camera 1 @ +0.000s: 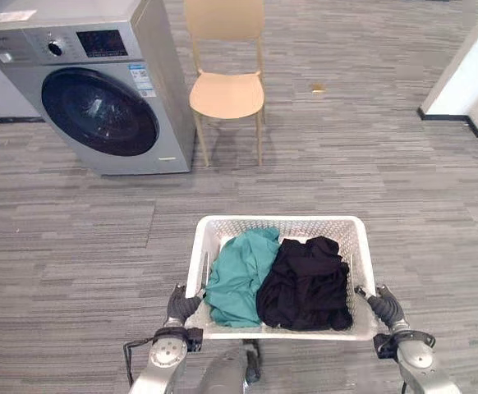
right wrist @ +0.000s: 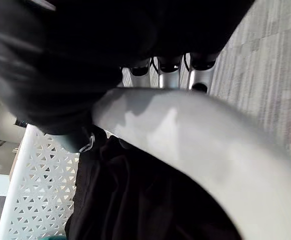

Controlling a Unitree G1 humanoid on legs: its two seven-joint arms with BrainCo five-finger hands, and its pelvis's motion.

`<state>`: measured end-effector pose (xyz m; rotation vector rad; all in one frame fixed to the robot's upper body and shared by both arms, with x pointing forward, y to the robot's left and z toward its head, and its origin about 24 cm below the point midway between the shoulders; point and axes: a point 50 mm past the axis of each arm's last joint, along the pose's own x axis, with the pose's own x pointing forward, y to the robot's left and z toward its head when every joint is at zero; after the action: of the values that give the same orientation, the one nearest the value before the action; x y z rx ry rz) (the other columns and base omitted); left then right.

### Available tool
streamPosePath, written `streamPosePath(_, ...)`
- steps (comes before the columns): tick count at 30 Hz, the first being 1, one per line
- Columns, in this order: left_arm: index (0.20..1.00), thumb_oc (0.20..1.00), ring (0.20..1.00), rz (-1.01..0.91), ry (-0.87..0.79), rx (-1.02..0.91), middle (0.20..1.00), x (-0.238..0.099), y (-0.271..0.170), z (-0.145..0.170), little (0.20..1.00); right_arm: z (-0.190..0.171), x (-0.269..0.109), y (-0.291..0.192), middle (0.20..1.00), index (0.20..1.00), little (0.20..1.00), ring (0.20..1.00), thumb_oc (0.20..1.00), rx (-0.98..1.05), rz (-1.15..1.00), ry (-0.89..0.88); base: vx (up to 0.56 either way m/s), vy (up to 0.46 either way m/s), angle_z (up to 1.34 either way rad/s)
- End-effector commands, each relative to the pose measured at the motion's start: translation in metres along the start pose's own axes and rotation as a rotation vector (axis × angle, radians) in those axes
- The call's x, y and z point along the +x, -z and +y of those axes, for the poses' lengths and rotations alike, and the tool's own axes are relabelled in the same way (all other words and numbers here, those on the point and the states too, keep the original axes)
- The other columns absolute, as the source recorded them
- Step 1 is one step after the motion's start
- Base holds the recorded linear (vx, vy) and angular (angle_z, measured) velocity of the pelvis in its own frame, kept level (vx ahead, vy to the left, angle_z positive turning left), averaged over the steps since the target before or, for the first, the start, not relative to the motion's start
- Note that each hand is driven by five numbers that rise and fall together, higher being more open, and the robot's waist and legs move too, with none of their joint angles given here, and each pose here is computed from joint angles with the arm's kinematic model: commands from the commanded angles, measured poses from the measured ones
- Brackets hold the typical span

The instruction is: Grab the laundry basket,head to the washer,open it,put in the laundry and shut it.

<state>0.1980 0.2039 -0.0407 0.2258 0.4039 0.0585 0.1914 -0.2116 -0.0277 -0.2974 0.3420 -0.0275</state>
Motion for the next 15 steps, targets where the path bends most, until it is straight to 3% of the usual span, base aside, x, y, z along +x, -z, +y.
streamPosePath(1, 0.2, 0.2, 0.2, -0.163, 0.093, -0.043, 0.2, -0.0062, -0.0255, 0.0, 0.2, -0.0067, 0.0102, -0.0391, 0.2, 0.2, 0.2, 0.2, 0.2, 0.11, -0.21, 0.007, 0.5, 0.287, 0.27)
streamPosePath(8, 0.2, 0.2, 0.2, -0.191, 0.084, -0.018, 0.2, -0.0059, -0.0323, 0.0077, 0.2, -0.0032, 0.0145, -0.0449, 0.2, 0.2, 0.2, 0.2, 0.2, 0.134, -0.223, -0.013, 0.34, 0.122, -0.04)
streamPosePath(15, 0.2, 0.2, 0.2, -0.178, 0.075, -0.02, 0.2, -0.0061, -0.0272, 0.0076, 0.2, -0.0019, 0.0119, -0.0388, 0.2, 0.2, 0.2, 0.2, 0.2, 0.144, -0.201, -0.028, 0.43, -0.05, 0.36)
